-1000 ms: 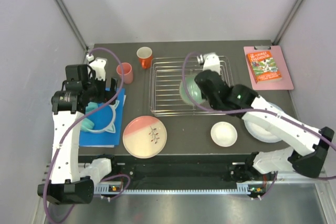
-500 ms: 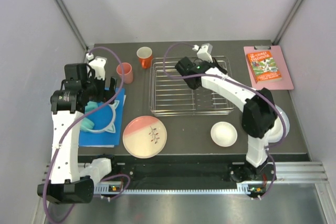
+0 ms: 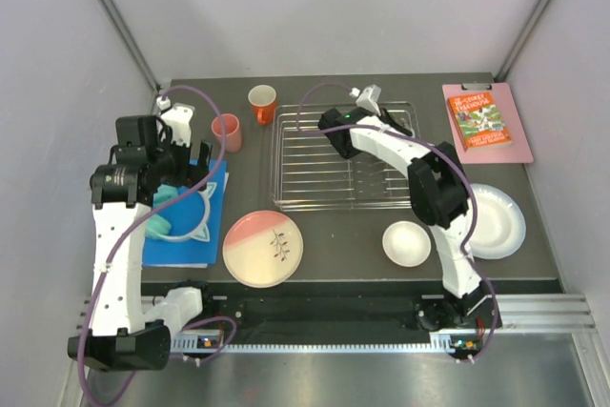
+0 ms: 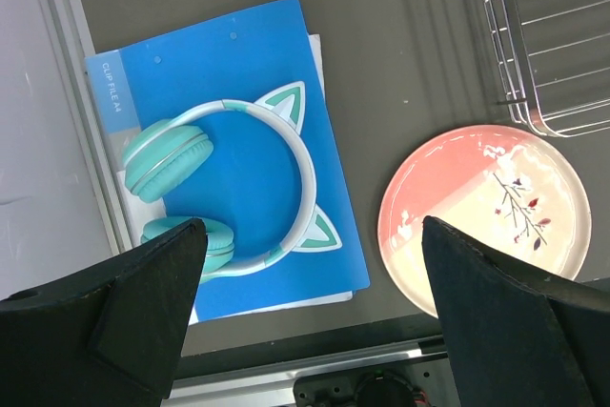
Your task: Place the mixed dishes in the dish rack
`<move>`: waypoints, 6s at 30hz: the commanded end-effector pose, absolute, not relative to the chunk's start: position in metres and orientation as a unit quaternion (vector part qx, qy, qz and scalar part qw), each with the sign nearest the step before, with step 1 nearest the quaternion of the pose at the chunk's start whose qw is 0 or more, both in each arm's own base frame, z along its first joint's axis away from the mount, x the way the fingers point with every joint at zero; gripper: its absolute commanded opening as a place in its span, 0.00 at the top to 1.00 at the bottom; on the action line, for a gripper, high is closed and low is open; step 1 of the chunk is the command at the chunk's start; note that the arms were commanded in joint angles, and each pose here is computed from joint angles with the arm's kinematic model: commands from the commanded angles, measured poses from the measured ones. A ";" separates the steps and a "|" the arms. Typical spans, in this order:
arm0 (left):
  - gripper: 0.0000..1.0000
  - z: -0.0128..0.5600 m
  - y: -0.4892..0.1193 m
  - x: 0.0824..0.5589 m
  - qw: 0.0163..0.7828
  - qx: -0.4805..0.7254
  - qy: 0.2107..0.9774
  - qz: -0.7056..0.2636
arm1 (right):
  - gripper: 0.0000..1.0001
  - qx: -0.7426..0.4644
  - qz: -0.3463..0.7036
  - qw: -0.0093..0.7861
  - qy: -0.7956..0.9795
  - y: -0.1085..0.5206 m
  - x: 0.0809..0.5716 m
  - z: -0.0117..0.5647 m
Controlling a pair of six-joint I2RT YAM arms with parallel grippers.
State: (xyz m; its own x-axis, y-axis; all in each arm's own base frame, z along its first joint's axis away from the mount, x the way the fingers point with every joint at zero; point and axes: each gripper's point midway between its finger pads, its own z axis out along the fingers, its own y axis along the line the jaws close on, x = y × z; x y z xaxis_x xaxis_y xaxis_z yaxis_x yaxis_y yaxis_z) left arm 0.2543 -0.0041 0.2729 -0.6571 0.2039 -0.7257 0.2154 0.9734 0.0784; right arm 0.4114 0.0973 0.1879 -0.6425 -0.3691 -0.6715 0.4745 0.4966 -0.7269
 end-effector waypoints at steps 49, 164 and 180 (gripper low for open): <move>0.01 0.265 -0.007 0.255 0.407 0.114 0.906 -0.016 | 0.19 0.133 -0.034 0.340 0.930 0.093 0.178 0.166; 0.01 0.256 0.005 0.262 0.403 0.142 0.904 0.022 | 1.00 -0.092 -0.536 0.396 0.739 0.079 0.310 0.172; 0.01 0.259 0.004 0.267 0.399 0.136 0.906 0.019 | 0.25 -0.063 -0.511 0.375 0.771 0.079 0.303 0.154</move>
